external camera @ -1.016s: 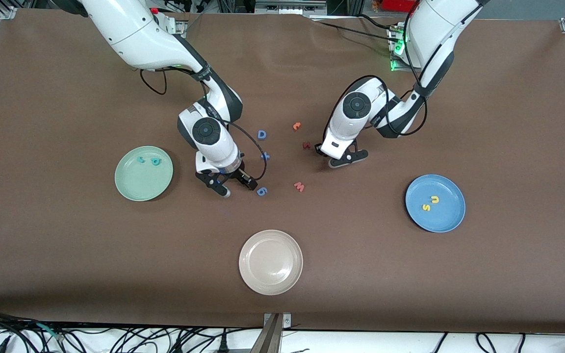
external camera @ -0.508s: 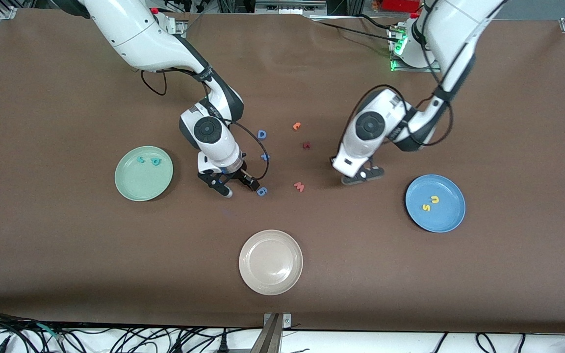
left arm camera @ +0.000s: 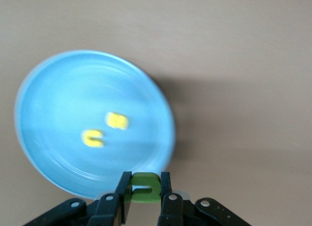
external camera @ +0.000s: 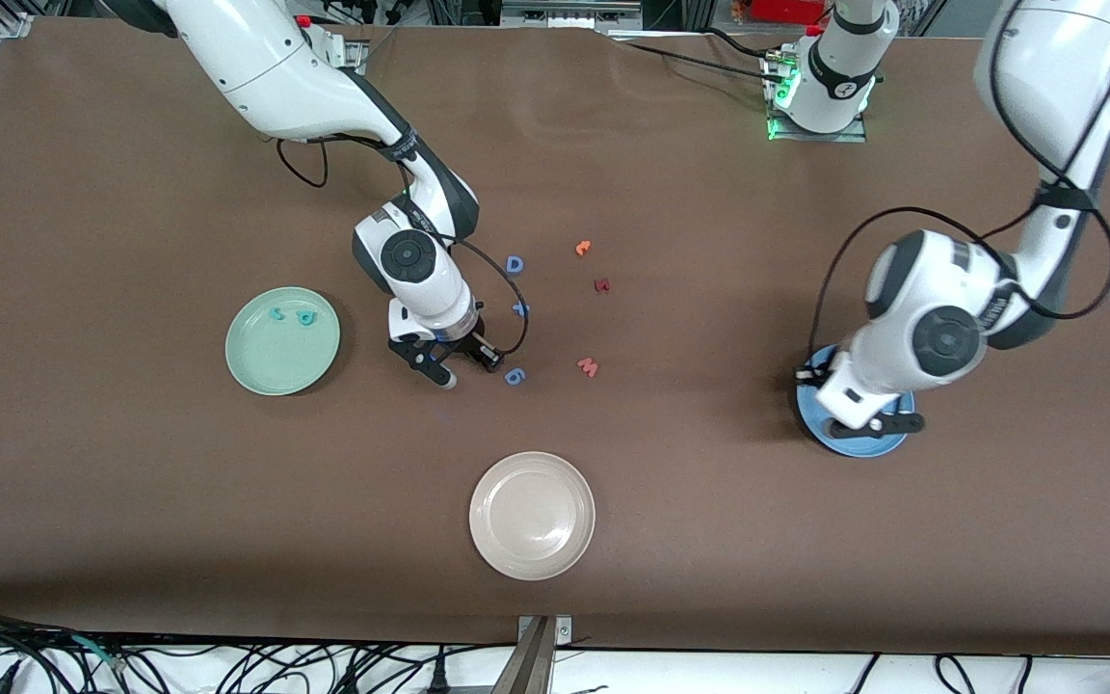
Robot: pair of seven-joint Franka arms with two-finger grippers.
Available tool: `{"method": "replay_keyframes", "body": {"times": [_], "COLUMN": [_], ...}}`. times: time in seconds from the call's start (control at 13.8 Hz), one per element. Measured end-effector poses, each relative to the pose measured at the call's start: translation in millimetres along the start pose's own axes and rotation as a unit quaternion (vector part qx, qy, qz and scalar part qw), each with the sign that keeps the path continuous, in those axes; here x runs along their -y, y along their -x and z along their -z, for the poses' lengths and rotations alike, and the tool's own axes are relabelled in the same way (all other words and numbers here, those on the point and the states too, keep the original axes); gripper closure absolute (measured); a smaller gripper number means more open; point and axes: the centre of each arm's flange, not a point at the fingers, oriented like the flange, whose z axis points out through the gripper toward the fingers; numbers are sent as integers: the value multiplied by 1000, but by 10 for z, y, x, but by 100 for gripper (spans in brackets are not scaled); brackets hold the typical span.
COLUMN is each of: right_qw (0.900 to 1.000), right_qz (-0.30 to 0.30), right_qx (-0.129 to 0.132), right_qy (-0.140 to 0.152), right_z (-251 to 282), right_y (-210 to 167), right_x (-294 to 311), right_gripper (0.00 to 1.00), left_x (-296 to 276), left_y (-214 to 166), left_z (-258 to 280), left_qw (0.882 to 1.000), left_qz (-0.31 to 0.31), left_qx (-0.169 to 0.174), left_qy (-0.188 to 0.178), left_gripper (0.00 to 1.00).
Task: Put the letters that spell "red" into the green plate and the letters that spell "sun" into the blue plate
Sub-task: 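Release green u with the left gripper while the right gripper carries orange e, then return the left arm to rest while the right gripper releases e on mint plate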
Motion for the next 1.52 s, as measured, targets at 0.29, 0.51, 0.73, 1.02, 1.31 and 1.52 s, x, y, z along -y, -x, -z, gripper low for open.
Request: {"method": "replay_keyframes", "body": {"times": [0.29,0.51,0.73,1.02,1.31,1.52], "right_qw": [1000,1000,1000,998,995,989], "right_qz": [0,-1,-13,-40,-24,16], "right_qx": [-2,-3,-9,-9,55,101], "right_qy": [-6,-6,-6,39,78,110], "right_z": [24,27,50,360,986,1350], "right_y": [-6,-26,-197,-635,-1119,-1640], "right_x": [39,37,0,-22,-91,-546], "right_gripper": [70,70,70,70,70,70], "left_x": [483,491,645,801,1446,2041], "left_y": [-341,-426,-383,-216,-68,325], "left_z": [-484,-419,-29,412,828,1377], "left_qw": [999,999,999,997,996,996], "left_qz": [-22,-22,-9,-16,-64,-81], "left_qx": [11,0,7,24,34,42], "left_qy": [-30,-32,-45,-65,-53,2], "left_gripper": [66,38,7,0,0,0]}}
